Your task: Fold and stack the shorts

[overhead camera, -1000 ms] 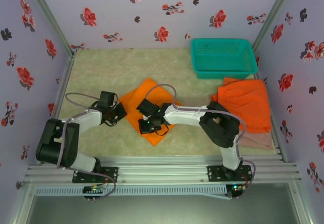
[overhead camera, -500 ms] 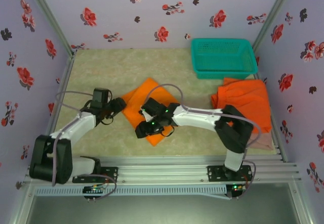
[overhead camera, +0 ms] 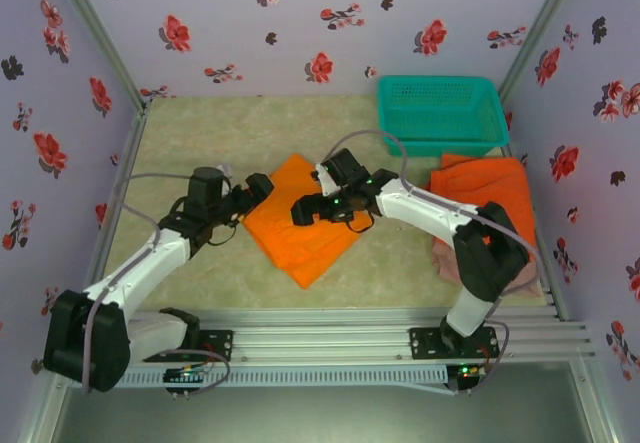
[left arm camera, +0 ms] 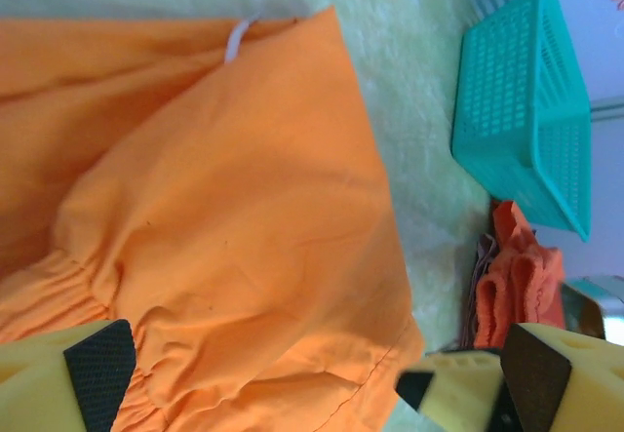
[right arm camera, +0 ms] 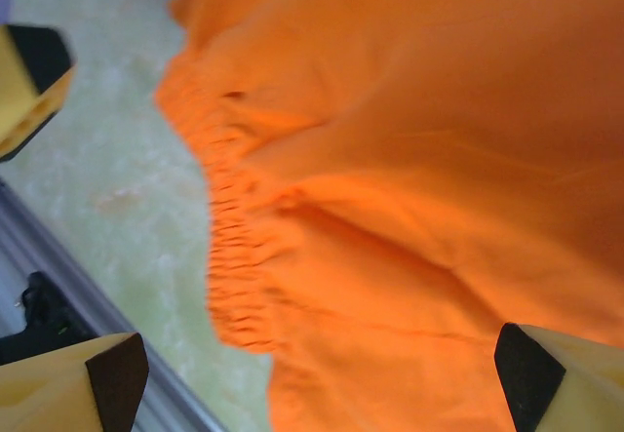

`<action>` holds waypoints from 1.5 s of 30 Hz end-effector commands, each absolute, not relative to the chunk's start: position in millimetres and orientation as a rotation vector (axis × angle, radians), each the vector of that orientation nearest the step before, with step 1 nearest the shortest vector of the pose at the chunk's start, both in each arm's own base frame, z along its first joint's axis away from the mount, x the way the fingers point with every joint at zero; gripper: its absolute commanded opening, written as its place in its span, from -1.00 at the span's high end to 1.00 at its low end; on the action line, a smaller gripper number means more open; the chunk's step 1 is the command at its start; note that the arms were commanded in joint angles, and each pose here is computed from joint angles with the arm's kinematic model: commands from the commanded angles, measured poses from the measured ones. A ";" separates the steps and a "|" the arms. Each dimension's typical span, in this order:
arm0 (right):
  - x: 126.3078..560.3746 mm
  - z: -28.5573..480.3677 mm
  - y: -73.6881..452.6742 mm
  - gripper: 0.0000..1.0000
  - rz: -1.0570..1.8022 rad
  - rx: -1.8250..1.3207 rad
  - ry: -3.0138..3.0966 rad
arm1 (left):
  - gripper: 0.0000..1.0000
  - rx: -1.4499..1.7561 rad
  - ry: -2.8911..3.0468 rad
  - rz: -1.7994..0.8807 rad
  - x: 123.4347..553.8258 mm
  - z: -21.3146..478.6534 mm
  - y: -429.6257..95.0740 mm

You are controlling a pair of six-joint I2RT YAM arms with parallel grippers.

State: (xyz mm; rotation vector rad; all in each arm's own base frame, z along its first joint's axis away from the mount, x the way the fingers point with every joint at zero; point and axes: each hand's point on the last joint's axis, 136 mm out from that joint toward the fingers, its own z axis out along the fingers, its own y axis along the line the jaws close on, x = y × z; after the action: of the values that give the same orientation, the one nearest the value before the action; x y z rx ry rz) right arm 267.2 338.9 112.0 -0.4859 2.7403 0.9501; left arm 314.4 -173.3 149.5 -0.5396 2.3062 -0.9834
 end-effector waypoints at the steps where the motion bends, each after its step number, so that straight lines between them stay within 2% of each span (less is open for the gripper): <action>1: 267.7 88.6 339.3 -0.87 0.993 -0.439 2.803 | -0.99 -0.589 2.325 -1.024 316.3 125.5 -182.0; 6: 254.9 57.1 335.2 -0.84 1.038 -0.325 2.872 | -0.98 -0.612 2.388 -0.965 320.9 82.9 -180.5; 10: 239.8 51.2 331.6 -0.84 1.061 -0.243 2.873 | -0.98 -0.615 2.430 -0.910 332.4 60.9 -174.4; 14: 219.8 58.0 350.0 -0.87 1.111 -0.198 2.839 | -0.98 -0.593 2.443 -0.874 356.5 50.1 -169.1; 20: 202.5 114.5 406.0 -0.90 1.446 -0.107 2.614 | -0.98 -0.508 2.402 -1.021 408.6 66.7 -191.5; 22: 208.7 134.5 399.2 -0.93 1.405 -0.129 2.555 | -0.98 -0.466 2.347 -1.065 417.2 93.5 -193.9; 23: 214.3 143.8 386.3 -0.95 1.291 -0.161 2.532 | -0.98 -0.435 2.315 -1.067 417.7 111.8 -192.6; 27: 227.9 164.3 333.6 -0.98 0.905 -0.294 2.468 | -0.98 -0.340 2.258 -1.032 398.0 172.2 -183.0; 31: 245.3 161.8 291.4 -0.98 0.804 -0.269 2.502 | -0.99 -0.368 2.267 -1.069 366.4 187.8 -181.8; 35: 265.7 144.8 265.1 -0.98 0.848 -0.158 2.553 | -0.99 -0.416 2.308 -1.134 340.3 168.2 -194.9; 41: 277.9 114.5 258.4 -0.98 0.927 -0.102 2.639 | -0.98 -0.465 2.379 -1.177 325.4 118.5 -213.6; 45: 282.6 99.4 258.9 -0.97 1.008 -0.061 2.674 | -0.98 -0.500 2.453 -1.082 320.4 72.6 -204.9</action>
State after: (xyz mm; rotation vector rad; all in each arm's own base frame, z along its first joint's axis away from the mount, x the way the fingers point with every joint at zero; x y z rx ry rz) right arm 284.8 252.7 103.1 -0.0332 2.6684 0.9004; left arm 316.1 -207.3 83.9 -0.4810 2.4707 -1.1021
